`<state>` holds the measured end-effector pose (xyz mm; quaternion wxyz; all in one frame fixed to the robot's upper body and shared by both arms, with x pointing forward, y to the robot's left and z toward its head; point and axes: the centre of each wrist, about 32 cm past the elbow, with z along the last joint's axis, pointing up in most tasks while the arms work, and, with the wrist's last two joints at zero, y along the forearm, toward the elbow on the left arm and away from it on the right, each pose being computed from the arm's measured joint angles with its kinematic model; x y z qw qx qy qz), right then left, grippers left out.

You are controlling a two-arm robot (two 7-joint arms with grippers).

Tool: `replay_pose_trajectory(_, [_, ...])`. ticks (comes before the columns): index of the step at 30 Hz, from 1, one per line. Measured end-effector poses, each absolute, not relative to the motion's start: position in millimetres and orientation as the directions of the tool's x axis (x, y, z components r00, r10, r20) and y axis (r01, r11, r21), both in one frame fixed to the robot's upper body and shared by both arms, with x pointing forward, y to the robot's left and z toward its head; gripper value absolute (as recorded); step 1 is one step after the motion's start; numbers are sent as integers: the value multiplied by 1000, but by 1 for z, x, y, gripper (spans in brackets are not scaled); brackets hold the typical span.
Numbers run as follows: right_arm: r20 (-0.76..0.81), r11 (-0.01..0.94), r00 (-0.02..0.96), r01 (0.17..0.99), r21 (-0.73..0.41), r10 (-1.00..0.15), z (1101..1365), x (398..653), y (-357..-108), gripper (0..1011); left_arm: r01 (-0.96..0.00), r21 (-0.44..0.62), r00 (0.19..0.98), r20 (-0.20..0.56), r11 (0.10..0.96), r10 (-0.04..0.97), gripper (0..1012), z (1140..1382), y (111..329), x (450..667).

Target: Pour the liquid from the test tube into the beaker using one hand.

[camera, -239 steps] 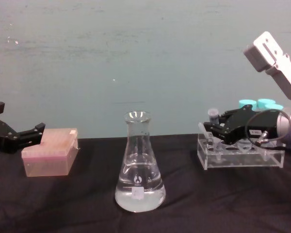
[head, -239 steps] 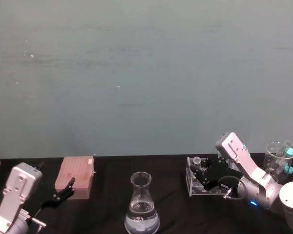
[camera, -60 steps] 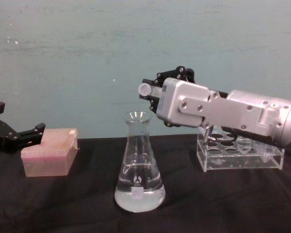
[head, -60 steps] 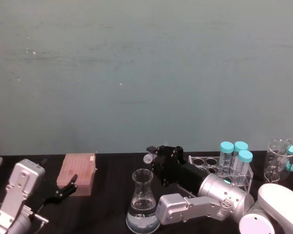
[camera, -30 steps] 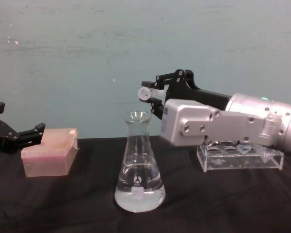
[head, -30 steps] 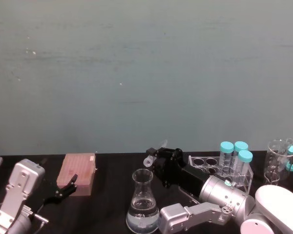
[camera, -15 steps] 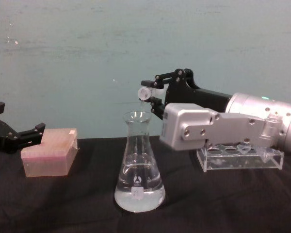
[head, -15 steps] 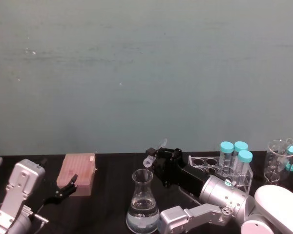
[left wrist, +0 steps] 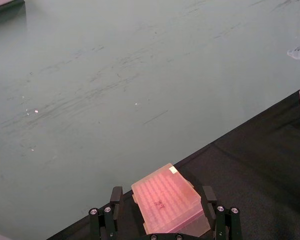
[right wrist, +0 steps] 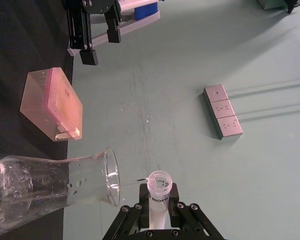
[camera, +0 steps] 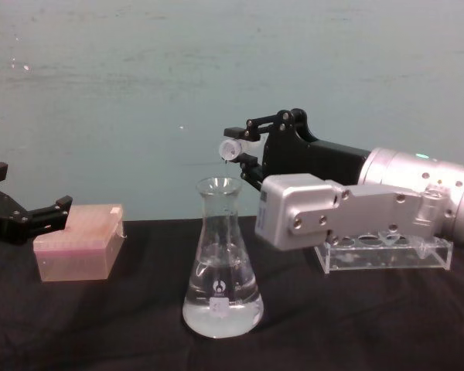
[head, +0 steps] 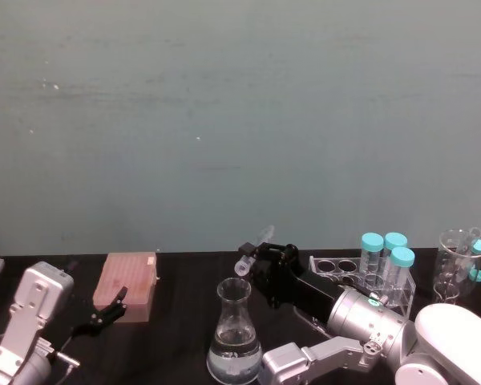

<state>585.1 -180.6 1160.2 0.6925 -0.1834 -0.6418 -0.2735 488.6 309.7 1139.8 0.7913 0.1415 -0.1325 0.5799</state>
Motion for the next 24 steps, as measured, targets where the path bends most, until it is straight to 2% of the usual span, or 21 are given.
replay_pose_trajectory(24, [993,787,-31,608,106,-110,1160,592,-180,216,-955,70,292,374,287,880,1000,1140,310,489])
